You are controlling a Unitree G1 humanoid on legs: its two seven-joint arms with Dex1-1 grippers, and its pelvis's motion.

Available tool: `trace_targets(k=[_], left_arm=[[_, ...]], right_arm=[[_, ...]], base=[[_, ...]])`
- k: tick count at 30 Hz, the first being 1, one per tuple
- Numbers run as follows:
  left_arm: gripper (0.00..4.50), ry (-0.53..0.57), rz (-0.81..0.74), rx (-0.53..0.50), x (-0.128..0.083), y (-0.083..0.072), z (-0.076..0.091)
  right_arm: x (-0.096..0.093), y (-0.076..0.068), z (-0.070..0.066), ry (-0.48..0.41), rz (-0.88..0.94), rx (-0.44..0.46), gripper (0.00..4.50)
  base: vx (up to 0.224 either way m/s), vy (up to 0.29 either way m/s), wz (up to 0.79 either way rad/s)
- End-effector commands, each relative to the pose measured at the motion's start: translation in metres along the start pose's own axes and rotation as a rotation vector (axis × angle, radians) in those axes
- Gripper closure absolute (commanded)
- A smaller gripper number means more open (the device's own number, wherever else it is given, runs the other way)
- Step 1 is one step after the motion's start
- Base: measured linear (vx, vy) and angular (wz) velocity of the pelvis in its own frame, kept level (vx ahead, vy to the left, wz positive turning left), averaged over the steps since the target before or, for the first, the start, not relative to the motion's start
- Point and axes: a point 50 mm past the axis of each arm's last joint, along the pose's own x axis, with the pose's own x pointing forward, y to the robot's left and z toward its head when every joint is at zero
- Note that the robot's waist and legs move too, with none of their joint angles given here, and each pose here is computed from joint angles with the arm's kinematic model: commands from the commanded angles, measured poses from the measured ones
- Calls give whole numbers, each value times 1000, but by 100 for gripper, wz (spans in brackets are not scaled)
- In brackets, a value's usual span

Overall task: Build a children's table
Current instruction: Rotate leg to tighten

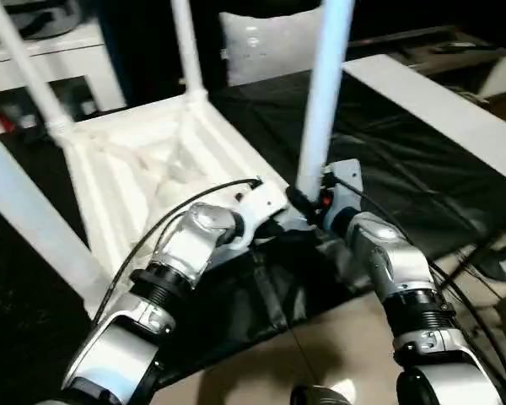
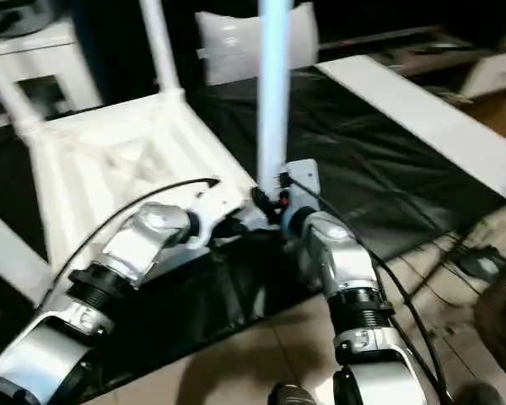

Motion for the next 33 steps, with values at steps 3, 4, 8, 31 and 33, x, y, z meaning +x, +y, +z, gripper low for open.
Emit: trace_targets(k=[3, 4, 8, 31, 33], left_arm=[[450, -33, -41, 89, -4, 1, 6], [450, -34, -43, 91, -4, 2, 5], [450, -53, -115, 130, -13, 2, -6], [450, 21, -567, 394, -53, -8, -39], [450, 20, -570, 398, -53, -9, -39]], right_arm=[[-10, 13, 1, -45, 228, -107, 116], [-12, 12, 1, -48, 239, -116, 98], [-32, -8, 3, -68, 290, -126, 66], [-77, -20, 3, 179, 877, -315, 76], [-76, -19, 2, 181, 892, -310, 101]], base=[[0, 0, 0], [0, 0, 0], [0, 0, 0], [0, 0, 0], [0, 0, 0]])
